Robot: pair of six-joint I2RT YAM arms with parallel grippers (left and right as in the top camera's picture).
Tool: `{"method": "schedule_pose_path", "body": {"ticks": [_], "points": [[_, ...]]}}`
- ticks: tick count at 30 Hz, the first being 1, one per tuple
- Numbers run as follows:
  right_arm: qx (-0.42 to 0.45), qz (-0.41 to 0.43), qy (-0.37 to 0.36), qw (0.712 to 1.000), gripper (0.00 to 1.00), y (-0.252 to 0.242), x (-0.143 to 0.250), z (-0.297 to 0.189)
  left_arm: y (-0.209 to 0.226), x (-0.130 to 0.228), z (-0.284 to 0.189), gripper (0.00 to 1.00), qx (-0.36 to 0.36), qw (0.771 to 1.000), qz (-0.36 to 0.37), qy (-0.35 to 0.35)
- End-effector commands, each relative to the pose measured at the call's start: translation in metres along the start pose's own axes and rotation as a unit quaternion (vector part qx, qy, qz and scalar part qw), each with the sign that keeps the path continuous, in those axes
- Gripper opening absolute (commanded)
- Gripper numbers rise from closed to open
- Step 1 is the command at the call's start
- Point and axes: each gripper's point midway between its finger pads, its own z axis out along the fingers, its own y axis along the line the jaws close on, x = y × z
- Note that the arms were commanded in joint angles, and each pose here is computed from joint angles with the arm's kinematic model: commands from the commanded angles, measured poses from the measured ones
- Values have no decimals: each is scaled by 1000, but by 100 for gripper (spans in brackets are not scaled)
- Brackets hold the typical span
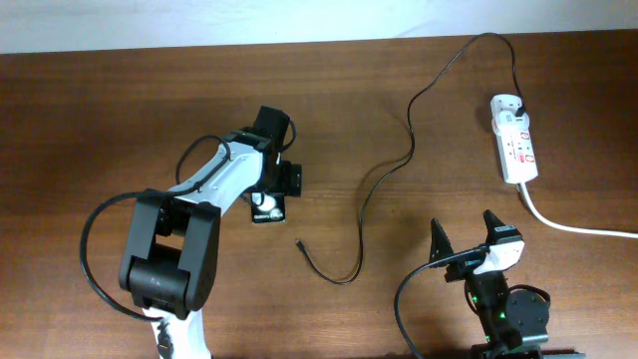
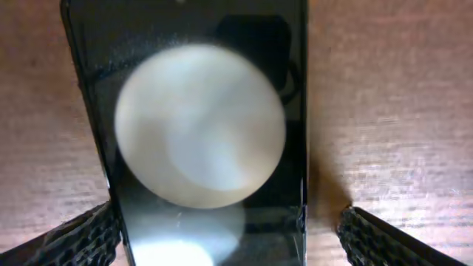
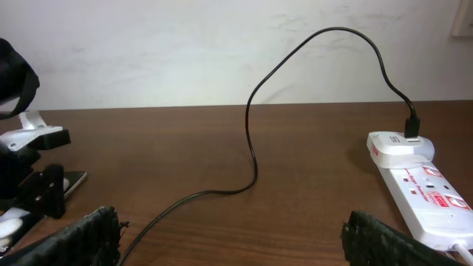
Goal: Plug charger to phone and switch on socket
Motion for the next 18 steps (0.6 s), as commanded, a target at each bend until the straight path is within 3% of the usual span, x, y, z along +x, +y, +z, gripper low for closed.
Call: {"method": "schedule_pose_path", "body": {"ticks": [1, 7, 9, 10, 18], "points": [[4, 0, 0, 1000, 99, -2, 2, 0, -4, 50, 27, 97, 8, 995, -25, 93], [4, 0, 0, 1000, 99, -2, 2, 0, -5, 42, 31, 90, 6, 996, -55, 73], [4, 0, 0, 1000, 99, -2, 2, 0, -5, 35, 32, 92, 5, 997, -55, 58], [4, 0, 0, 1000, 99, -2, 2, 0, -5, 35, 32, 99, 6, 997, -55, 57], [4, 0, 0, 1000, 99, -2, 2, 0, 0, 35, 32, 99, -8, 997, -54, 55]]}}
